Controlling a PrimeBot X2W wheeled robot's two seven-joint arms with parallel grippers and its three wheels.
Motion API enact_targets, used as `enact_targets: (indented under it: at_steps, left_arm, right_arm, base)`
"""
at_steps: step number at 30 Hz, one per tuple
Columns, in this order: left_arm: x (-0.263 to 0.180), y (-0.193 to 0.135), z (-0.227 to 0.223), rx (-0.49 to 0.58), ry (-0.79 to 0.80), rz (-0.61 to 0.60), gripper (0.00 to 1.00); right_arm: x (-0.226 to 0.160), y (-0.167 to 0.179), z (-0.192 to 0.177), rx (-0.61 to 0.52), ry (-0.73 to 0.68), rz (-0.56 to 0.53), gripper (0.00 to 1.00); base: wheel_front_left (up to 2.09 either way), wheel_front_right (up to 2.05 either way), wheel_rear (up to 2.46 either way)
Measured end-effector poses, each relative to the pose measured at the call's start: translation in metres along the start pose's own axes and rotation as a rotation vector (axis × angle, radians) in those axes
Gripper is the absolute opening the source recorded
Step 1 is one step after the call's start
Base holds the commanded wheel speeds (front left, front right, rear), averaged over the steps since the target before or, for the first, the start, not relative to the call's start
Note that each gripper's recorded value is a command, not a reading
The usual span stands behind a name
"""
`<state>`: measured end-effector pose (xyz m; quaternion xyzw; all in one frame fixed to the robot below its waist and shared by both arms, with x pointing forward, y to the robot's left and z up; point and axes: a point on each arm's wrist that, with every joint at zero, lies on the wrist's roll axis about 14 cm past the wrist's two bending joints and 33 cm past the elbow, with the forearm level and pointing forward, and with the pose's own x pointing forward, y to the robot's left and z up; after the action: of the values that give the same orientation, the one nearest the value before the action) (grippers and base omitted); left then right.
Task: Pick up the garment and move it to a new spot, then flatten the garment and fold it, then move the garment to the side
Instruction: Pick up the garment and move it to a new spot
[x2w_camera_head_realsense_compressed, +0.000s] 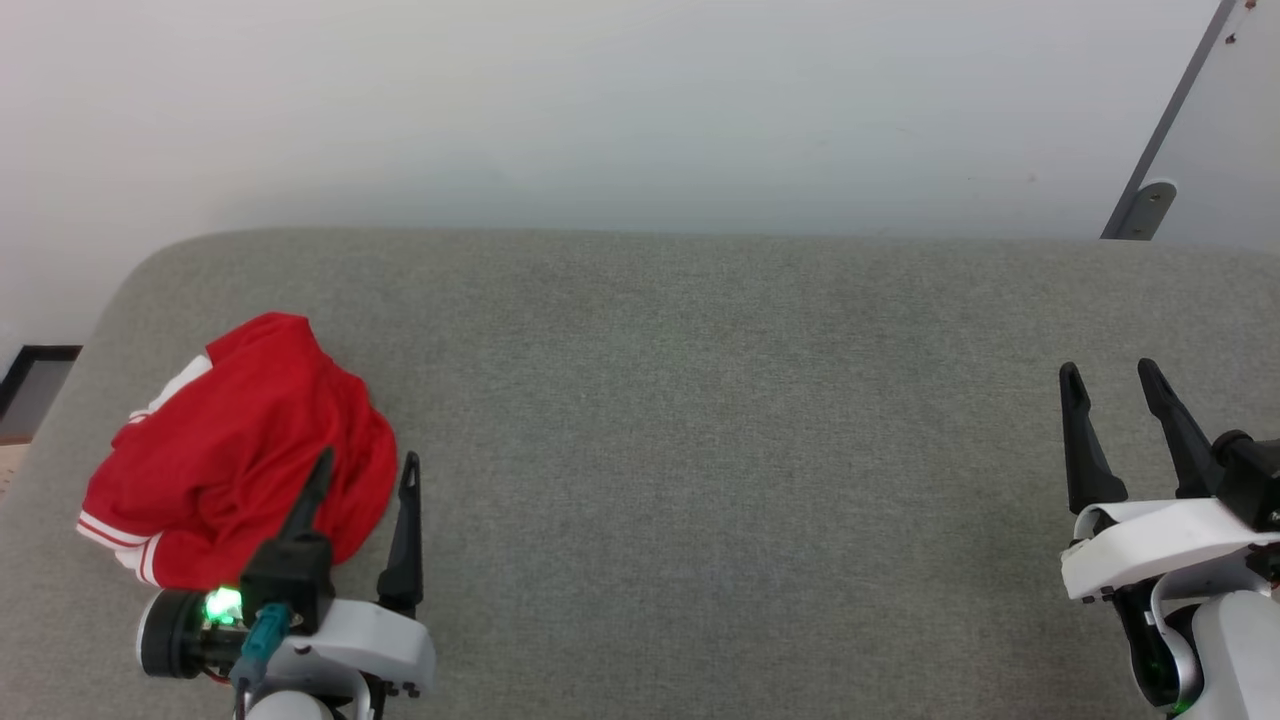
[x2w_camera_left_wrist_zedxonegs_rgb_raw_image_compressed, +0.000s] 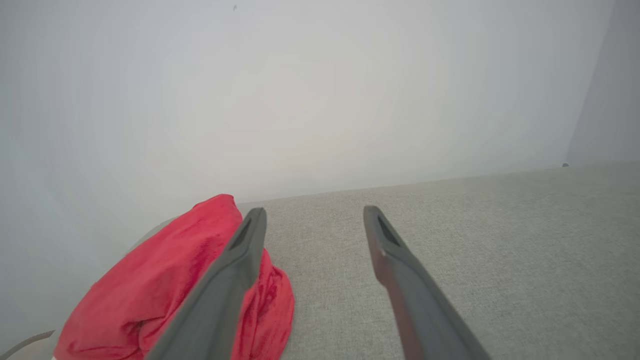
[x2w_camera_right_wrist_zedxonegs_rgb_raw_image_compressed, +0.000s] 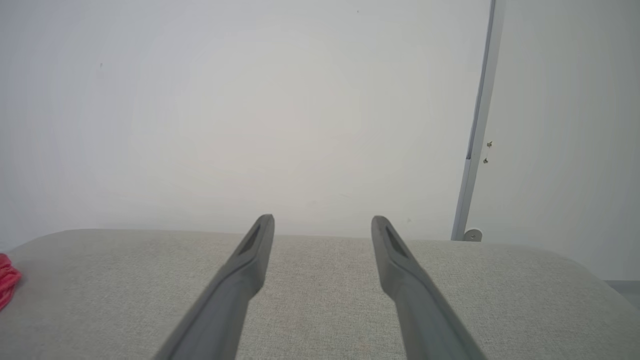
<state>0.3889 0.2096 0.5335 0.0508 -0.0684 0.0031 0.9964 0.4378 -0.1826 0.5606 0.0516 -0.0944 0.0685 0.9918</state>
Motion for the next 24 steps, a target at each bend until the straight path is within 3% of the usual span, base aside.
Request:
enact_targets:
  at_steps: [14,24]
  left_arm:
    - [-0.001,0.003,-0.002,-0.011,-0.001,0.002,1.0]
    - [-0.007,0.018,-0.008,-0.076,0.015,0.099,1.0]
  right_arm:
    - [0.001,-0.001,-0.001,-0.028,-0.001,0.005,1.0]
    - [0.012,0.013,-0.009,0.004,0.011,0.041,1.0]
  base:
    - [0.0,0.0,0.0]
    - [0.0,0.0,0.0]
